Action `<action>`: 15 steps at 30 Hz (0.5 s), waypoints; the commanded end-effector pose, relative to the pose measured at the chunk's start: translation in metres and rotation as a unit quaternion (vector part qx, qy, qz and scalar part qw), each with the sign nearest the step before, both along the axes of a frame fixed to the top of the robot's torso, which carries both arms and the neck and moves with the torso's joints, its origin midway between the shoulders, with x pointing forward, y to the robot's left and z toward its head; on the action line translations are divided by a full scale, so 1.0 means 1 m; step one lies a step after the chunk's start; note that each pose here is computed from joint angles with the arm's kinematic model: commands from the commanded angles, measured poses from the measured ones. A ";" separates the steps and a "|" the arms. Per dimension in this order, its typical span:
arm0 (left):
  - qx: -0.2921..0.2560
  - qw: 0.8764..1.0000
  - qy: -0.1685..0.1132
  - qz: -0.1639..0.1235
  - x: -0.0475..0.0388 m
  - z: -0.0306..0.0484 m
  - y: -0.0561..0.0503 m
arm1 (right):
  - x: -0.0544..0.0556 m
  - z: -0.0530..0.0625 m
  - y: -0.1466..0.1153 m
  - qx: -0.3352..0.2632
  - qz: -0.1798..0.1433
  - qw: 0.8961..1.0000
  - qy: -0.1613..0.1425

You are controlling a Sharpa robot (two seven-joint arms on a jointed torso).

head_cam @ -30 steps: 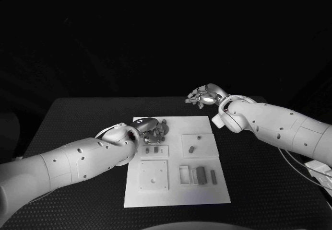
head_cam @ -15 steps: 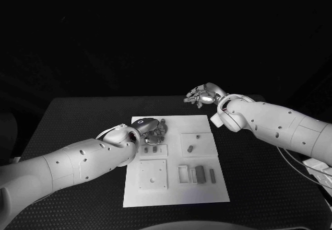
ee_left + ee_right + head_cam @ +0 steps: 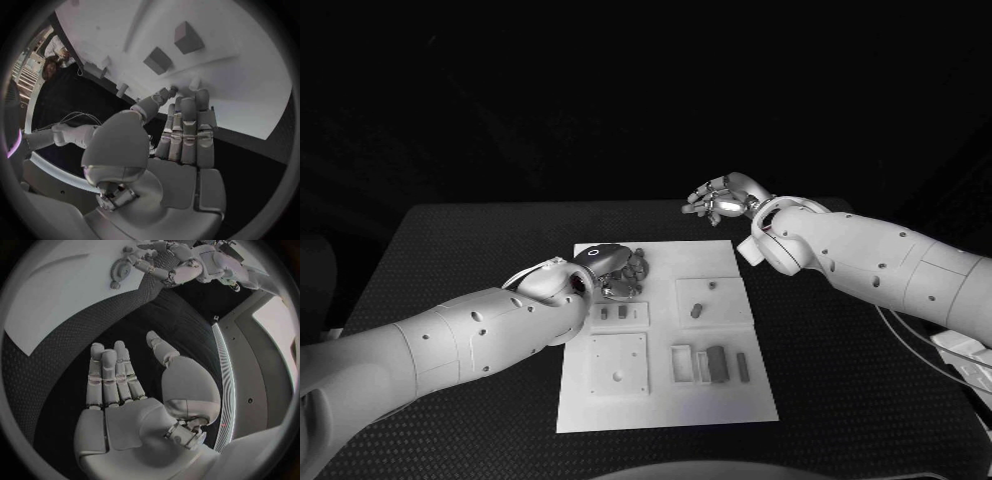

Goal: Assemble the parts on the task board

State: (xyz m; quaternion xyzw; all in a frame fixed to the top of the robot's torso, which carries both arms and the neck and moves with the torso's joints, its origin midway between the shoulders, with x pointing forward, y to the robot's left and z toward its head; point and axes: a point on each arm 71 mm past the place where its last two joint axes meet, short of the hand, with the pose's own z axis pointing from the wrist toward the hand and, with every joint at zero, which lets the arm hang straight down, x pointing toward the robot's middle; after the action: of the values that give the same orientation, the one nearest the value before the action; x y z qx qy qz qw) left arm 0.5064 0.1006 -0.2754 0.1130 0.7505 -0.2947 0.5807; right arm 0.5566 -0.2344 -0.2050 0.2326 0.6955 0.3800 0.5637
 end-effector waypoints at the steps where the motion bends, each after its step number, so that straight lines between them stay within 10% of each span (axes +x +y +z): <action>1: 0.014 1.000 0.007 -0.005 -0.0003 -0.0029 -0.002 | 0.000 0.000 0.002 0.002 0.008 1.000 -0.002; 15: 0.029 0.999 0.033 -0.009 -0.0045 -0.0176 -0.006 | 0.000 0.000 0.003 0.002 0.008 1.000 -0.002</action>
State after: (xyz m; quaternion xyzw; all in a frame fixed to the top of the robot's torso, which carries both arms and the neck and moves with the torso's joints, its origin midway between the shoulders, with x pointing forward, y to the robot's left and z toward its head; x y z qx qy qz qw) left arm 0.5073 0.0983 -0.2835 0.1154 0.7605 -0.2857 0.5716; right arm 0.5566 -0.2332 -0.2050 0.2321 0.6956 0.3809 0.5632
